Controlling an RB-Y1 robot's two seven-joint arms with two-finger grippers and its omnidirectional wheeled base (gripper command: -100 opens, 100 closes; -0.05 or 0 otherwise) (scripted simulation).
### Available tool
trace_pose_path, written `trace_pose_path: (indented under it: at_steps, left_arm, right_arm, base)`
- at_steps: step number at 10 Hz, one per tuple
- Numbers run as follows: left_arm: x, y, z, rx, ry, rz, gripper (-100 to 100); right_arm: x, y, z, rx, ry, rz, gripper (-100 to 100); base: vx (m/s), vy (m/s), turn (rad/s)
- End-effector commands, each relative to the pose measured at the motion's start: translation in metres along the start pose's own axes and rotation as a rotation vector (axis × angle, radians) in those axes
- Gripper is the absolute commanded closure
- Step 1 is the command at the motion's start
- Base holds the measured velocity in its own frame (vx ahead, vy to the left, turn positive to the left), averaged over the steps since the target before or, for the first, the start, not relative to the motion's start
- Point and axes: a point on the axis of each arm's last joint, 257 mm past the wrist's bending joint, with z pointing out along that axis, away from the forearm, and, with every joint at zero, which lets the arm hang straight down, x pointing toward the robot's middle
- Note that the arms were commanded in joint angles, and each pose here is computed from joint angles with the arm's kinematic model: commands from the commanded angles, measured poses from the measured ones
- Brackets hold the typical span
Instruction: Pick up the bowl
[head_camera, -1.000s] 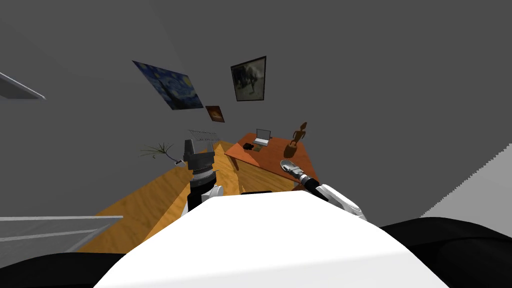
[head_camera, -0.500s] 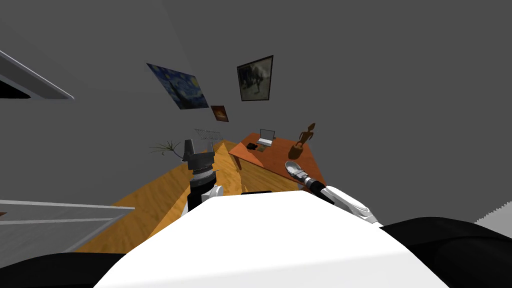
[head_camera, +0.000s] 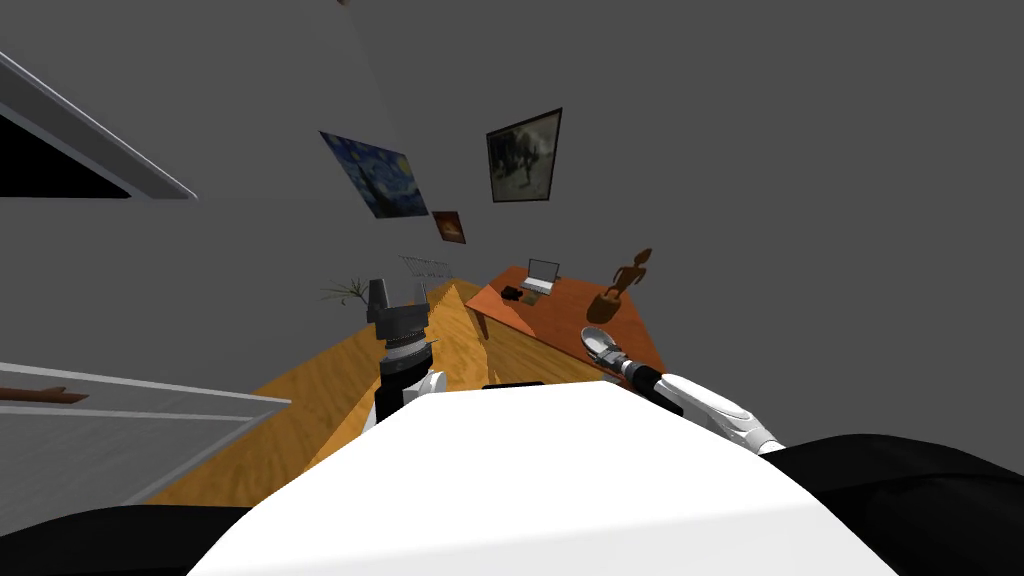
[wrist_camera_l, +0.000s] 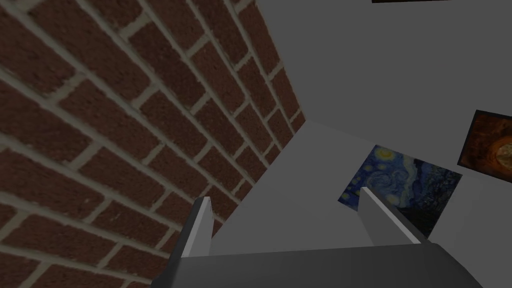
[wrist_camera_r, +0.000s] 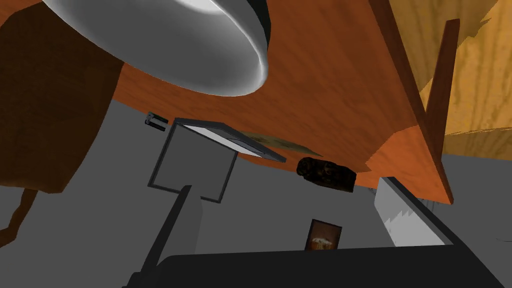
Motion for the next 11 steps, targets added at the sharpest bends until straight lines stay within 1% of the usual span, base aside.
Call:
trace_pose_path:
  at_steps: [1, 3, 4, 6, 7, 9, 11]
  left_arm:
    - [0.000, 0.000, 0.000, 0.000, 0.000, 0.000, 0]
    - [0.000, 0.000, 0.000, 0.000, 0.000, 0.000, 0]
    - [0.000, 0.000, 0.000, 0.000, 0.000, 0.000, 0]
    - [0.000, 0.000, 0.000, 0.000, 0.000, 0.000, 0]
    - [0.000, 0.000, 0.000, 0.000, 0.000, 0.000, 0]
    - [0.000, 0.000, 0.000, 0.000, 0.000, 0.000, 0]
    - [0.000, 0.000, 0.000, 0.000, 0.000, 0.000, 0]
  right_arm:
    - [0.015, -0.006, -0.002, 0.002, 0.031, -0.035, -100]
    - [0.059, -0.026, -0.014, -0.004, 0.139, -0.135, -100]
    - [0.060, -0.030, -0.015, -0.002, 0.144, -0.144, -100]
    - [0.094, -0.048, -0.030, -0.020, 0.233, -0.225, -100]
    - [0.100, -0.054, -0.032, -0.012, 0.248, -0.229, -100]
    - [0.136, -0.076, -0.052, -0.026, 0.342, -0.287, -100]
    - [0.166, -0.094, -0.074, -0.044, 0.425, -0.324, -100]
  base:
    - [0.034, 0.051, 0.050]
    - [0.053, 0.084, 0.142]
    - [0.055, 0.076, 0.048]
    - [0.065, 0.068, 0.122]
    - [0.055, 0.058, 0.055]
    - [0.071, 0.064, 0.106]
    - [0.086, 0.071, 0.110]
